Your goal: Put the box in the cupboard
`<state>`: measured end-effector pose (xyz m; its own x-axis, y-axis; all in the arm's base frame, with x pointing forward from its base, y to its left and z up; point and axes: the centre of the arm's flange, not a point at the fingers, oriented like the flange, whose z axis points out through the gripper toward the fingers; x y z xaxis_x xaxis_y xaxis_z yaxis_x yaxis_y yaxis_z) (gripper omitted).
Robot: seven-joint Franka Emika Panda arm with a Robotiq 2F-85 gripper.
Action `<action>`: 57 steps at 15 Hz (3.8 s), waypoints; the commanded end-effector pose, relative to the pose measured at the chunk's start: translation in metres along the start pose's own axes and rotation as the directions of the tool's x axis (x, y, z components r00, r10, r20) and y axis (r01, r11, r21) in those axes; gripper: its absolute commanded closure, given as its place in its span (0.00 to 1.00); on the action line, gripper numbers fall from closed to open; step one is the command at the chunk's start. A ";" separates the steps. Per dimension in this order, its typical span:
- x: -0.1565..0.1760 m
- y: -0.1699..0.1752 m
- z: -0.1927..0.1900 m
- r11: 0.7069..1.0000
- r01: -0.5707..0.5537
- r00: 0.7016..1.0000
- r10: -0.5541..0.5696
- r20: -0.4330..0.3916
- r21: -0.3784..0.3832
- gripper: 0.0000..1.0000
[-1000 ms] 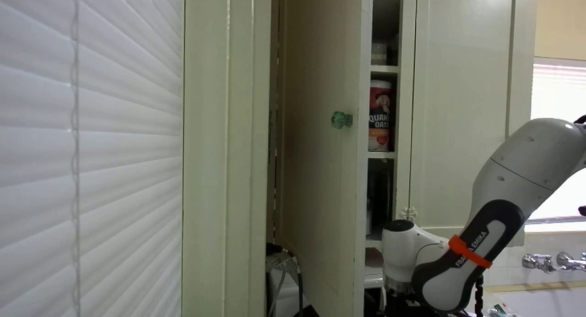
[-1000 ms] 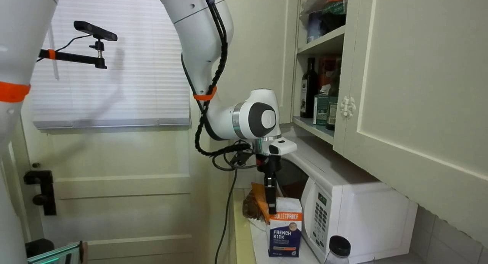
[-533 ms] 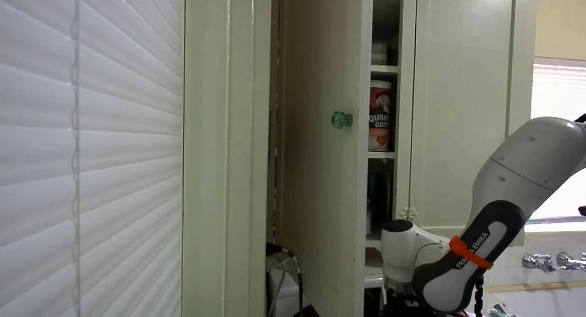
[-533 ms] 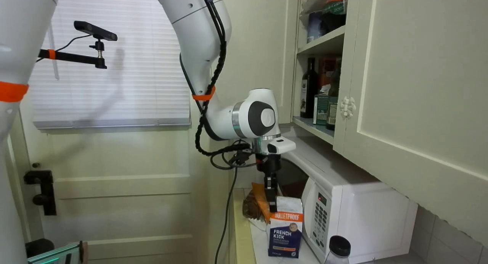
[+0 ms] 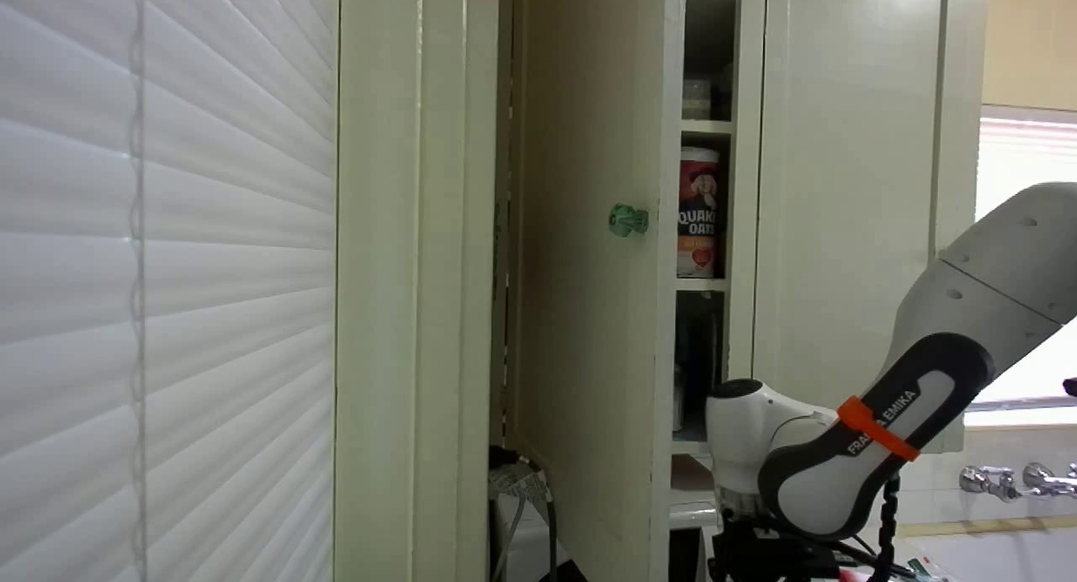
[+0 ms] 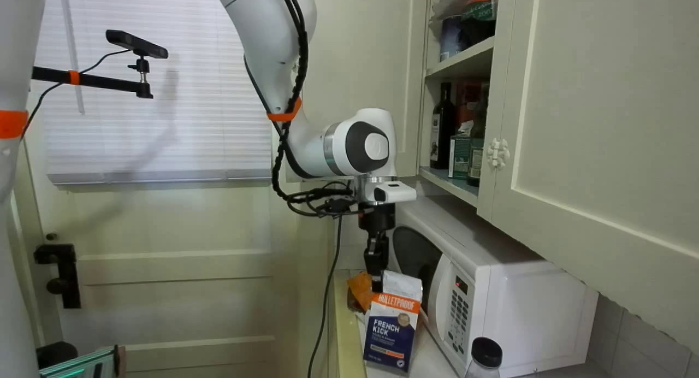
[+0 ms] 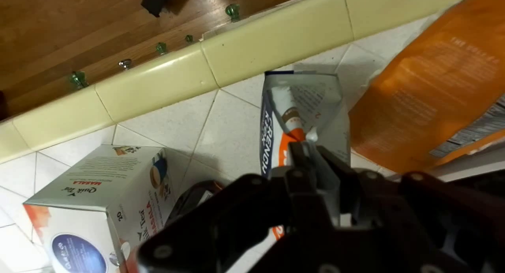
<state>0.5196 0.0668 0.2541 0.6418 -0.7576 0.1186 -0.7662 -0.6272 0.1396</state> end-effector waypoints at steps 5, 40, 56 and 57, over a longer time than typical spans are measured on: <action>-0.021 0.027 -0.101 0.988 0.021 0.999 -0.016 -0.031 0.156 0.97; 0.028 -0.010 -0.508 0.767 0.266 0.848 0.102 -0.520 0.584 0.97; 0.013 -0.012 -0.580 0.743 0.303 0.719 0.232 -0.655 0.597 0.97; 0.012 -0.011 -0.582 0.746 0.302 0.703 0.247 -0.667 0.594 0.97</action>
<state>0.5600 0.1609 0.8124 0.3373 -0.5705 0.7489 -0.3790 -0.8105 -0.4467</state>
